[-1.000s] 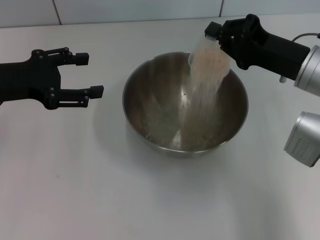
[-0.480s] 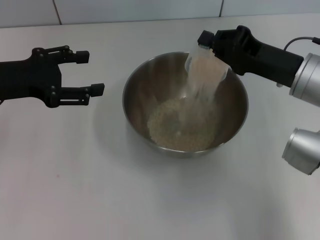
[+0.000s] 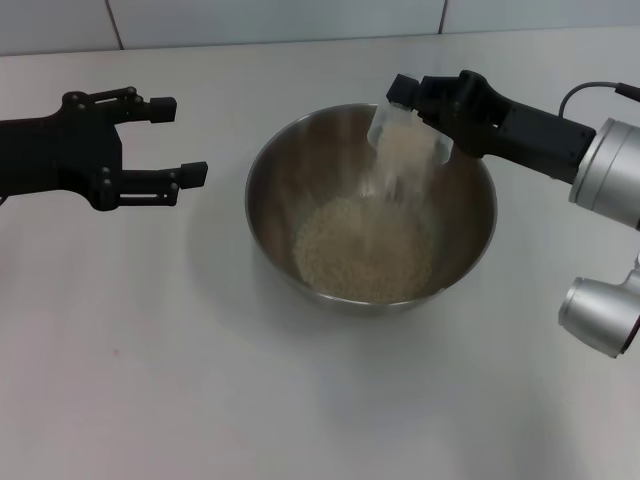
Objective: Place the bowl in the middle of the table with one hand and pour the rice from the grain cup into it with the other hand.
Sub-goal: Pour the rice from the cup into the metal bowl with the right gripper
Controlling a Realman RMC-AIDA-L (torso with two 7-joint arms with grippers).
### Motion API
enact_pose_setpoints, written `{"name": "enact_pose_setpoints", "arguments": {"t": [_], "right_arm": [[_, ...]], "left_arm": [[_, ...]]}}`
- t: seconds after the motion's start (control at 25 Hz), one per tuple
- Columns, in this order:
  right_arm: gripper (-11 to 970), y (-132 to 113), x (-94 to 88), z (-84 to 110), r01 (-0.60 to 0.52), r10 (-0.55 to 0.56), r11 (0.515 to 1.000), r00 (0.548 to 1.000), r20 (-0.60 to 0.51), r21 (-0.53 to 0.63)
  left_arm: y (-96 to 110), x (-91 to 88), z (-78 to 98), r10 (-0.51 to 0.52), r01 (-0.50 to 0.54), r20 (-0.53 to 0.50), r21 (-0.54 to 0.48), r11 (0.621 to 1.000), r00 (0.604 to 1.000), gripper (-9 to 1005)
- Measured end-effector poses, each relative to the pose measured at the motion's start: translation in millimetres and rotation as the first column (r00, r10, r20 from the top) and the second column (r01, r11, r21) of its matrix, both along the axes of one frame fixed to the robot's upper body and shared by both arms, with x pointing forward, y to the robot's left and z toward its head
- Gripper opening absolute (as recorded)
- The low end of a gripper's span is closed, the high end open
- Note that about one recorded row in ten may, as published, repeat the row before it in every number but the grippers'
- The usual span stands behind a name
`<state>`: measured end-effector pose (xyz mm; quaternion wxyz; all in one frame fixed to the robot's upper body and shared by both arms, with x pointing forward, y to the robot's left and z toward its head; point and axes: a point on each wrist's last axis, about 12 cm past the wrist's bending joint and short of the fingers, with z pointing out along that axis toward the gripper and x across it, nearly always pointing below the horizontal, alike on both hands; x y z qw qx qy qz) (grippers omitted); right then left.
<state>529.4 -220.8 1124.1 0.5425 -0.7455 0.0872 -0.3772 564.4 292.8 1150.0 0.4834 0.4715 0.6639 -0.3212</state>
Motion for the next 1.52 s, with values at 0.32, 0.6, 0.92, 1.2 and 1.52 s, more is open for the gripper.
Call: {"name": "enact_pose_setpoints", "arguments": {"t": [0.32, 0.6, 0.92, 1.2, 1.52], "right_arm": [[22, 5, -2.1, 0.6, -0.016, 0.017, 1.0, 1.0, 0.025, -0.021], [23, 6, -2.7, -0.6, -0.017, 0.018, 0.999, 0.999, 0.038, -0.038], [24, 8, -7.8, 0.9, -0.007, 0.007, 1.0, 0.999, 0.05, 0.009], [25, 7, -8.1, 1.0, 0.008, -0.009, 0.997, 1.0, 0.008, 0.076], [26, 9, -14.2, -1.4, -0.003, 0.006, 0.991, 1.0, -0.02, 0.132]], "left_arm": [[0, 0.5, 2.0, 0.0, -0.001, 0.01, 0.005, 1.0, 1.0, 842], [0, 0.3, 1.9, 0.001, -0.001, 0.01, 0.005, 1.0, 1.0, 842], [0, 0.2, 1.6, 0.0, 0.0, 0.009, 0.006, 1.0, 1.0, 842], [0, 1.4, 3.6, -0.003, 0.003, 0.017, 0.012, 1.0, 1.0, 842], [0, 1.6, 4.6, -0.003, 0.003, 0.022, 0.014, 1.0, 1.0, 842]]}}
